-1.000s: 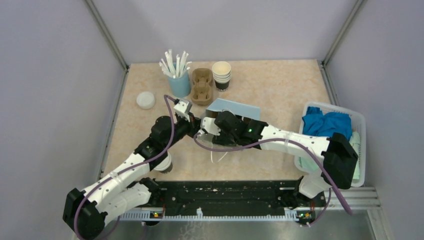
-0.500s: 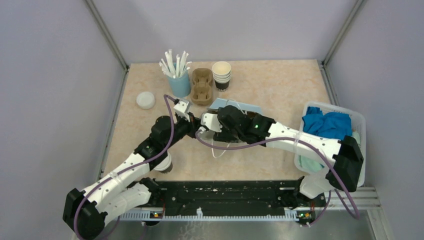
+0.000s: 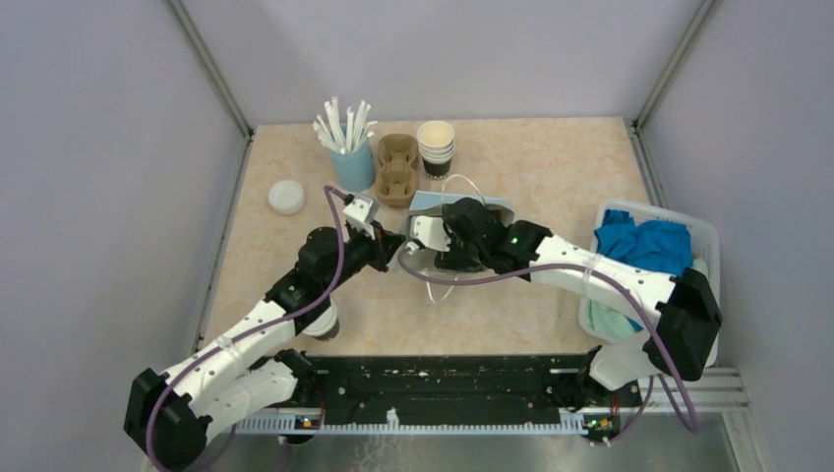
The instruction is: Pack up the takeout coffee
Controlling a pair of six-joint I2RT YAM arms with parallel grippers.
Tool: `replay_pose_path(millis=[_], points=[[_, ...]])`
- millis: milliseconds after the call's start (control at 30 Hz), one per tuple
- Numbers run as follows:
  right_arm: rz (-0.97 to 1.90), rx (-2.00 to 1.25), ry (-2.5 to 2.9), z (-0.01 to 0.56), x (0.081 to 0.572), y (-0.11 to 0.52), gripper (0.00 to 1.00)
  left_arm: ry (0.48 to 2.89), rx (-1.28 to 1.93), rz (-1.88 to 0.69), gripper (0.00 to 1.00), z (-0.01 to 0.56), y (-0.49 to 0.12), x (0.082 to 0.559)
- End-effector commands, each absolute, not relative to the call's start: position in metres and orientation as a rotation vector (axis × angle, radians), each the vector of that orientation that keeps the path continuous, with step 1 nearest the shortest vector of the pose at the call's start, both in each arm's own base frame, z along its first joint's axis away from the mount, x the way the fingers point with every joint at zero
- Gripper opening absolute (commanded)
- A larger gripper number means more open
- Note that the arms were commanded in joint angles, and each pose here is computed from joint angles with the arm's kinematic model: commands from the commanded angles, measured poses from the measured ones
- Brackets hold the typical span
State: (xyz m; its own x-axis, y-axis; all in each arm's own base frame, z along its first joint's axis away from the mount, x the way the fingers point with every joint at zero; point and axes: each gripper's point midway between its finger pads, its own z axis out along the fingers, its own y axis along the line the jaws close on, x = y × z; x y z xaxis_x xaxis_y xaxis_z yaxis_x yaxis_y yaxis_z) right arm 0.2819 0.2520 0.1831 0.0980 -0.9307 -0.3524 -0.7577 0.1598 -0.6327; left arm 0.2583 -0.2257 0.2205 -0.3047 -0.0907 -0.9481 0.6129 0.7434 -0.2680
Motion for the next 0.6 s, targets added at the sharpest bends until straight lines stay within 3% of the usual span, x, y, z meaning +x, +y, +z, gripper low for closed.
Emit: replay_pose_path(millis=[0, 300, 567], points=[[-0.175, -1.611, 1.672, 0.179, 0.283, 0.271, 0.36, 1.677, 0.44, -0.757, 0.0, 0.244, -0.234, 0.262], [-0.145, -1.579, 1.713, 0.149, 0.295, 0.288, 0.36, 1.694, 0.42, -0.793, 0.0, 0.243, -0.238, 0.262], [-0.143, -1.564, 1.681, 0.196, 0.292, 0.283, 0.37, 1.713, 0.421, -0.751, 0.0, 0.236, -0.232, 0.263]])
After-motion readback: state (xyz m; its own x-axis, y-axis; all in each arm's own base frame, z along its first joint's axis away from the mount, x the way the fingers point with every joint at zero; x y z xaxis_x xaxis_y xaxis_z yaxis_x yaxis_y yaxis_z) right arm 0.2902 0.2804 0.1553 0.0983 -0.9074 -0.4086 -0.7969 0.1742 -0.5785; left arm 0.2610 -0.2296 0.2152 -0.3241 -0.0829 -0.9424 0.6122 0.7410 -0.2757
